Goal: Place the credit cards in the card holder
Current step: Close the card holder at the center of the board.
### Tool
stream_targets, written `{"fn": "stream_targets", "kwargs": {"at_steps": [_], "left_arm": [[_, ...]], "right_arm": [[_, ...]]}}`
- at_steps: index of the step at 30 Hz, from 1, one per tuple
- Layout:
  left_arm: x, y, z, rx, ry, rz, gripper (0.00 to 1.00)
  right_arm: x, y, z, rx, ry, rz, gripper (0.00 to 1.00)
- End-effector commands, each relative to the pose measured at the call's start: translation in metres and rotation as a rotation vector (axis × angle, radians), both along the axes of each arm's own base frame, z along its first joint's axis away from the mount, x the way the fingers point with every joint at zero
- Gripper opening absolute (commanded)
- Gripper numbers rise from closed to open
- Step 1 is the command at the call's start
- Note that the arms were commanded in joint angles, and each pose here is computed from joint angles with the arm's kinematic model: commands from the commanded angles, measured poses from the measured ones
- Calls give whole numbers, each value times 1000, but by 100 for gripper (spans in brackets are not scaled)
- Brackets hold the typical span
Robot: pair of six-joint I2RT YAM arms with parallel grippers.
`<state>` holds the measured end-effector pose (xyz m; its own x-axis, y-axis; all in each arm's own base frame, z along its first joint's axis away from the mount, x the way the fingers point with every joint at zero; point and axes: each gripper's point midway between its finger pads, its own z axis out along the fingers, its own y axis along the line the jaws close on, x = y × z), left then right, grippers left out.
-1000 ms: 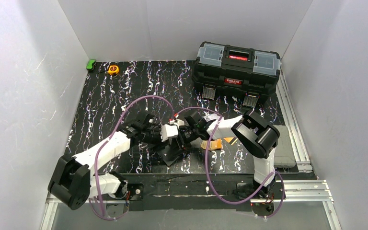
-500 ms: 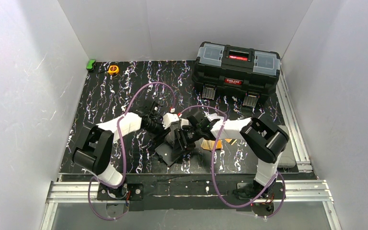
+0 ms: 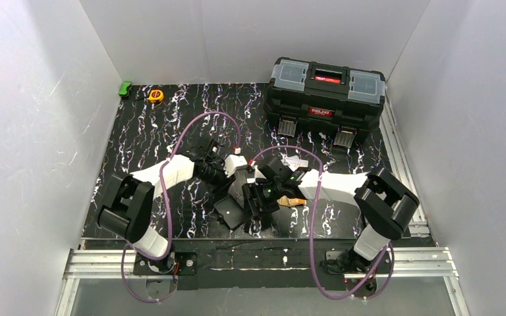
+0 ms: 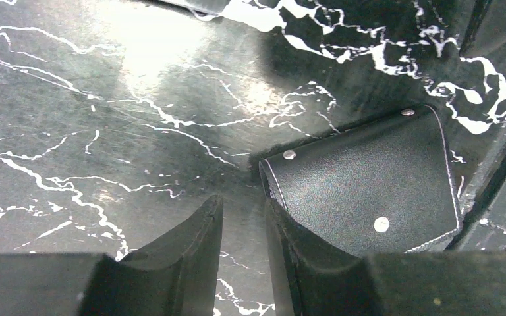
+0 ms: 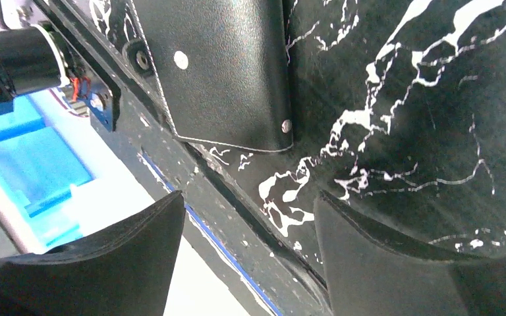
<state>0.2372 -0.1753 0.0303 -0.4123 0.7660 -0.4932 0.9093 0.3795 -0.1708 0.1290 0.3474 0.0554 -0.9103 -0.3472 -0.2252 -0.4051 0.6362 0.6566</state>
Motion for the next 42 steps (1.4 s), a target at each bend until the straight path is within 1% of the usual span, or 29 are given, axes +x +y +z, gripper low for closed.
{"fn": "stream_targets", "kwargs": {"at_steps": [1,4,6,15,19,22,27,31,36,42], "left_arm": [[-29,20,-8,66,55,-1,28],[-33,19,-9,56,34,-4,28],[-37,18,-10,49,46,4,27],[-44,21,-14,46,53,5,27],[-44,19,-14,38,58,12,26],[-43,21,-13,46,49,7,26],[-37,17,-4,34,41,16,26],[-40,15,-5,26,59,11,26],[-49,20,-9,26,50,-18,26],[-63,21,-12,1,70,-36,26]], "right_arm": [[18,1,26,30,-148,-34,79],[13,-5,20,13,-125,-58,79],[9,-7,14,5,-99,-57,78],[4,0,8,-2,-33,-39,77],[2,-12,7,-53,-42,-64,76],[-2,-21,10,-122,-55,-63,75],[-15,-7,20,-52,-4,5,74],[-27,8,16,-3,92,81,73],[-26,11,4,-23,136,70,73],[-11,6,-6,-19,198,6,73]]}}
